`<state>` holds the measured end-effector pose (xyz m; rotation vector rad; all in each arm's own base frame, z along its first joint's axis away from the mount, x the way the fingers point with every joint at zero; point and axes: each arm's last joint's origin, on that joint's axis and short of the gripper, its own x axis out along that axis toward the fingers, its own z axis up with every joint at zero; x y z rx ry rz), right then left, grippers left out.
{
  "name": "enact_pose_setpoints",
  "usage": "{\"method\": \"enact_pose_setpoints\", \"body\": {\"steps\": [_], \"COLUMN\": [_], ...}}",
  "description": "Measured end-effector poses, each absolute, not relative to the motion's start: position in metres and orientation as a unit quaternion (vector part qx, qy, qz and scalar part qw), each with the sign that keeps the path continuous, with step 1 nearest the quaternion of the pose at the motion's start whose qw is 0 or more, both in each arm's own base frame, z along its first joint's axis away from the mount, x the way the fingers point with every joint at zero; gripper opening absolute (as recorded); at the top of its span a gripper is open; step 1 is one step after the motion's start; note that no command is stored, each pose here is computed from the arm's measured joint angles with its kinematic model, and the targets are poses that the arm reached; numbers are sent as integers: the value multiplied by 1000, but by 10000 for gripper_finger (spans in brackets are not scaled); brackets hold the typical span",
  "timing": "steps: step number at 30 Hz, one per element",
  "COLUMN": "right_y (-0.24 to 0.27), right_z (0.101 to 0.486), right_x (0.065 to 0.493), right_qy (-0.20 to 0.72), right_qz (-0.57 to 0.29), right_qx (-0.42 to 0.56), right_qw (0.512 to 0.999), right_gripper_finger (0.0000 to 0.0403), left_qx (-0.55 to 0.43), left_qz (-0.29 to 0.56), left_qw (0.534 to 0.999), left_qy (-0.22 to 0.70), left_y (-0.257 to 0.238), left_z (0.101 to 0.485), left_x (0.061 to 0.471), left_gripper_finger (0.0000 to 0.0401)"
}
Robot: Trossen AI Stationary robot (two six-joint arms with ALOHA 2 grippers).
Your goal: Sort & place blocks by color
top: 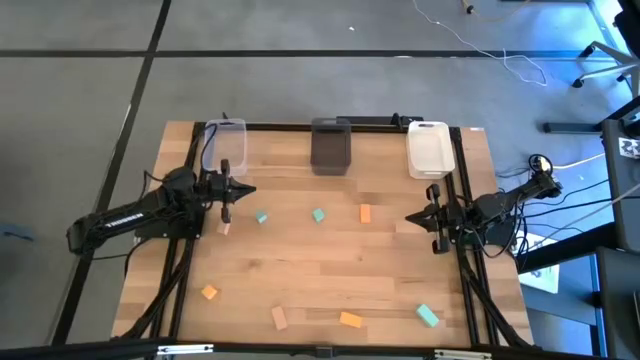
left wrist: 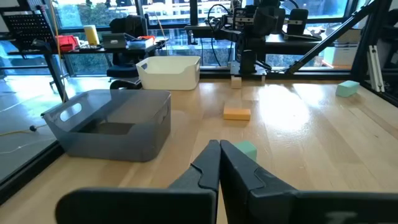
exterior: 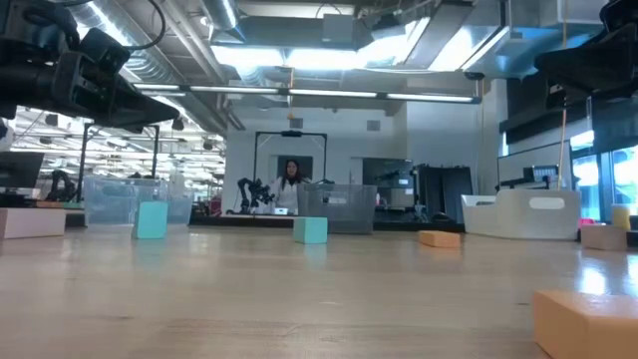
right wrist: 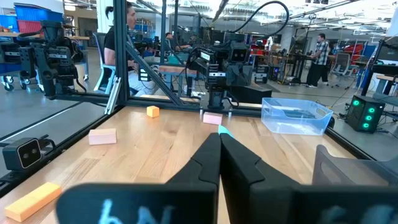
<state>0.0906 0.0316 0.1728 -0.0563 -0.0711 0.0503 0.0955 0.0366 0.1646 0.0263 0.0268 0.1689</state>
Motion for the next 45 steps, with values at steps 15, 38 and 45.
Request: {"method": "enact_pose_setpoints", "body": {"steps": [15, 38, 45], "right_y": [32, 17, 24], "right_z": [173, 238, 271], "right_x": [91, 81, 97], "right_qy": [-38, 29, 166], "right_qz": [26, -170, -186], "right_qx": [-13, -4, 17], "right_qw": [999, 985, 968], "right_gripper_finger": [8, 2, 1], "left_qx": [13, 13, 13], "left_qz": [84, 84, 84], "left_qw": [996, 996, 996], "left_qy": [14, 14, 14], "left_y": [37, 37, 37], "left_z": [165, 165, 164], "left_x": [96, 96, 96], "left_gripper_finger": [0, 0, 0]}}
